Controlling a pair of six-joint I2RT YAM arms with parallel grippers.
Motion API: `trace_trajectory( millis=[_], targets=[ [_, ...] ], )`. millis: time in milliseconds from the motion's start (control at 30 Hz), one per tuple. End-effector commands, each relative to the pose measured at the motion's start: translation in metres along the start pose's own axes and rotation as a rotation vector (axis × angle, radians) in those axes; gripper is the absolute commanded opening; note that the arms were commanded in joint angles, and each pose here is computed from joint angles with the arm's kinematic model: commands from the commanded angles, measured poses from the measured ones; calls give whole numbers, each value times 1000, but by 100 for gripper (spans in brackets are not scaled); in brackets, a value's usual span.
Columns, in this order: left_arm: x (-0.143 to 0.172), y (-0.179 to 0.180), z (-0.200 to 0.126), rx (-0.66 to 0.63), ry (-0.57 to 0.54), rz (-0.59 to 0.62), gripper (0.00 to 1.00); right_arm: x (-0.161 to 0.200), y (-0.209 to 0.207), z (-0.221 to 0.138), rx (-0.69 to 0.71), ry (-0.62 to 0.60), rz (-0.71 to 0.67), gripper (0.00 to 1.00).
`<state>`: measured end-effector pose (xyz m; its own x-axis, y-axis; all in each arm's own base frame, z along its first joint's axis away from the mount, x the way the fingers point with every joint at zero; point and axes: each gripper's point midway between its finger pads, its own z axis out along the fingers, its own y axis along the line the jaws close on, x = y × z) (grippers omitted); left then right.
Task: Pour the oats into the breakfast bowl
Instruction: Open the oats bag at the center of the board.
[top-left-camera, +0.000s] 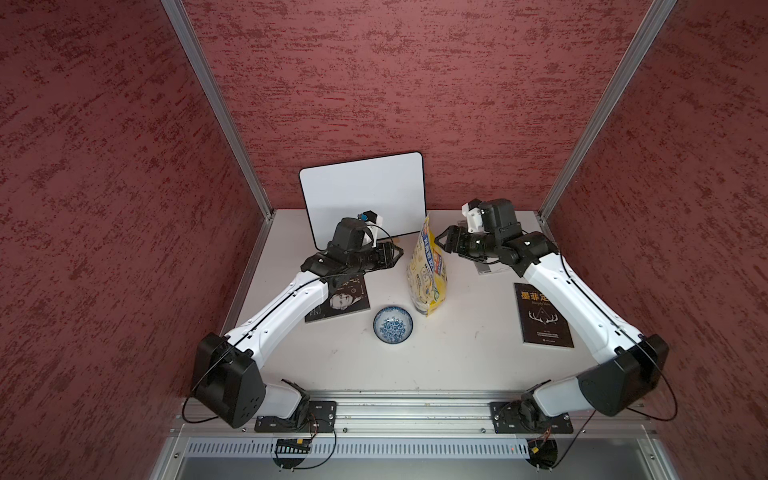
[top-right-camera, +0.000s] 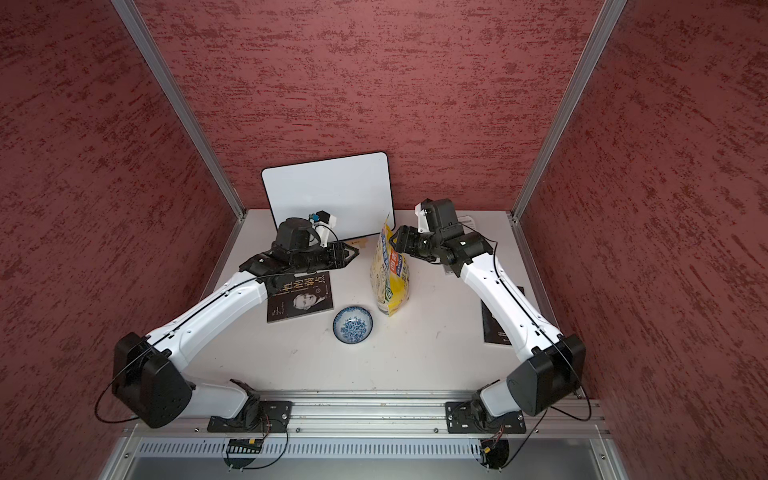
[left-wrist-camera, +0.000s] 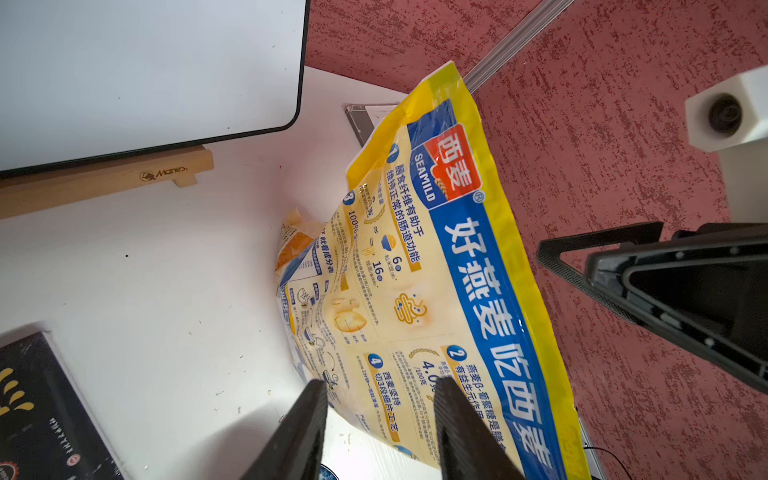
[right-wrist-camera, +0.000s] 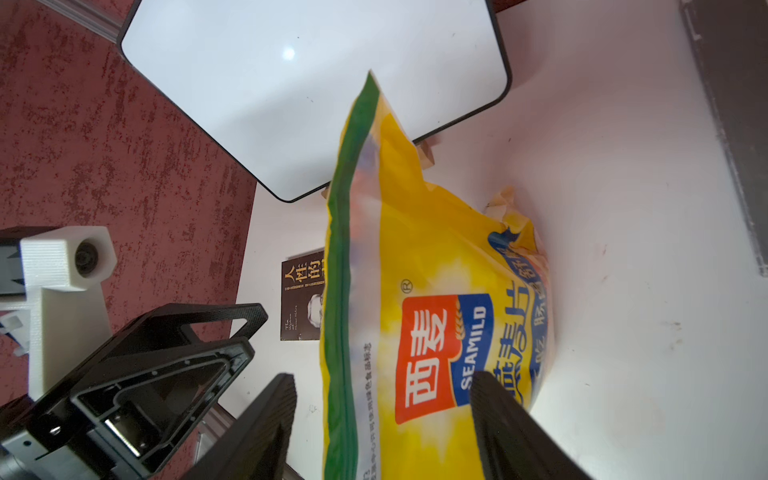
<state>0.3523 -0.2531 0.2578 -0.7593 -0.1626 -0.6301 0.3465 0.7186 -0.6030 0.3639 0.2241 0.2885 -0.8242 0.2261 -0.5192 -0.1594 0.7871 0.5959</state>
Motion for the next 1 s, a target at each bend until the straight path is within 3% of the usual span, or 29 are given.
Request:
trace_trajectory(
  millis=[0,233,600,967],
  targets=[
    [-7,-12,3,56,-20,2,47,6,11,2,-14,32,-15,62],
    [-2,-11,13,53,4,0,47,12,0,5,42,46,-13,47],
    [0,-11,17,52,13,3,47,7,5,-3,16,-5,-5,41],
    [1,-12,20,54,21,6,47,17,5,6,1,41,6,38]
  ],
)
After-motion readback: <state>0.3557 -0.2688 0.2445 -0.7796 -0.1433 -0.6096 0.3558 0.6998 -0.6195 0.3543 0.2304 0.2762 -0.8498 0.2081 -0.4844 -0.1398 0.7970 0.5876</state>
